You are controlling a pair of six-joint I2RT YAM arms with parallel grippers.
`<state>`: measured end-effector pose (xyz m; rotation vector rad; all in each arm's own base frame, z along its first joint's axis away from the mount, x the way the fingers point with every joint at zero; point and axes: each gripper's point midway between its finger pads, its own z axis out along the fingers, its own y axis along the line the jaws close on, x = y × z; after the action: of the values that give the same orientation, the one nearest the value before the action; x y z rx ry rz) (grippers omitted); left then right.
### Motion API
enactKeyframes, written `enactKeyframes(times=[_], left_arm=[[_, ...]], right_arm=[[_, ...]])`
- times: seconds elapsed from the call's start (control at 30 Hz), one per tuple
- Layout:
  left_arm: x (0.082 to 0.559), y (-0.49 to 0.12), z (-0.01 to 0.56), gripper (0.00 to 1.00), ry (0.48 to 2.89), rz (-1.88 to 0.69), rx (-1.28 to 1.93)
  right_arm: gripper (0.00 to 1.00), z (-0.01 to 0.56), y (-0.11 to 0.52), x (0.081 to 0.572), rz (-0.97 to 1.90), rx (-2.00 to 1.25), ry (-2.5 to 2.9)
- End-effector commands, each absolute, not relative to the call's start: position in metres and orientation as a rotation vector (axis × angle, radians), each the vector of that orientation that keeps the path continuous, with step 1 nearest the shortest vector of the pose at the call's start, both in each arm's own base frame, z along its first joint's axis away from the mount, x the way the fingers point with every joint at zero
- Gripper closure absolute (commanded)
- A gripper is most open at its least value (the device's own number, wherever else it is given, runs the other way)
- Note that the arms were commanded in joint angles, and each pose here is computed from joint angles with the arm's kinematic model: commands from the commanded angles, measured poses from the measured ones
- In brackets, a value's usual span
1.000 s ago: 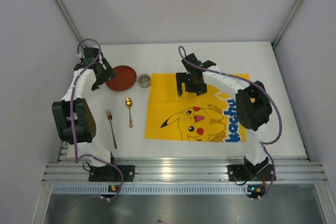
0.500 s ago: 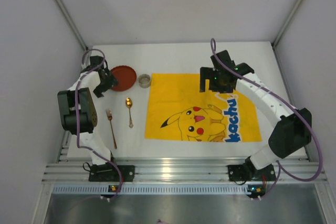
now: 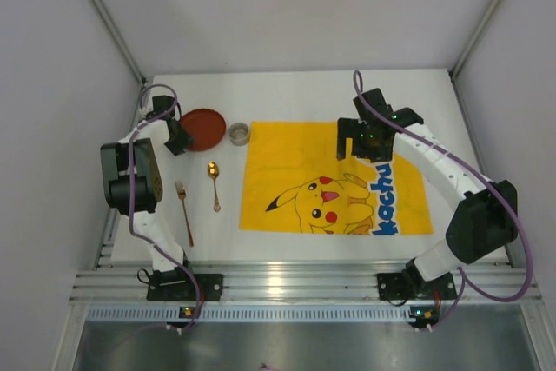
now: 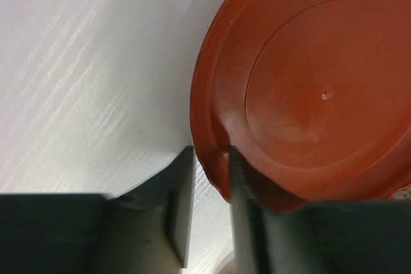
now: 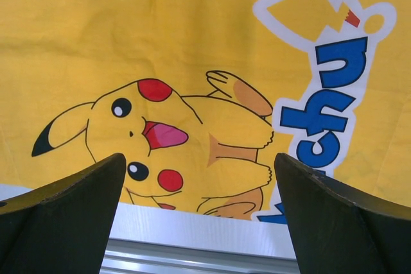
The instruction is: Set the dinner table for one person
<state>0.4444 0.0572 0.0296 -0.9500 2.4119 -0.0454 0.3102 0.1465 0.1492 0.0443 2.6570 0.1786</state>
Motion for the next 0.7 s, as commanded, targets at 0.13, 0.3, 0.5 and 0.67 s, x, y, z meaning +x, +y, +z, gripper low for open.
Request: enactKeyframes(times=[0.13,0.3,0.5,0.67], left_arm=[[0.459,0.057,0.037,1.00,2.376,-0.090,-0.953],[0.466,0.067,0.099,1.00,2.227,-0.068,-0.937],[0.484,0.059,0.186,1.00,2.047,-0.155,-0.887],[0.500,-0.021,0.224,1.00,2.063,-0.341,-0.648]], right_arm=[[0.00,0.163,0.141,0.319,0.176,0.064,2.618],[0.00,0.167,0.139,0.319,0.173,0.073,2.603],[0.00,0.182,0.129,0.325,0.147,0.111,2.550],[0.00,0.191,0.112,0.323,0.089,0.164,2.516]])
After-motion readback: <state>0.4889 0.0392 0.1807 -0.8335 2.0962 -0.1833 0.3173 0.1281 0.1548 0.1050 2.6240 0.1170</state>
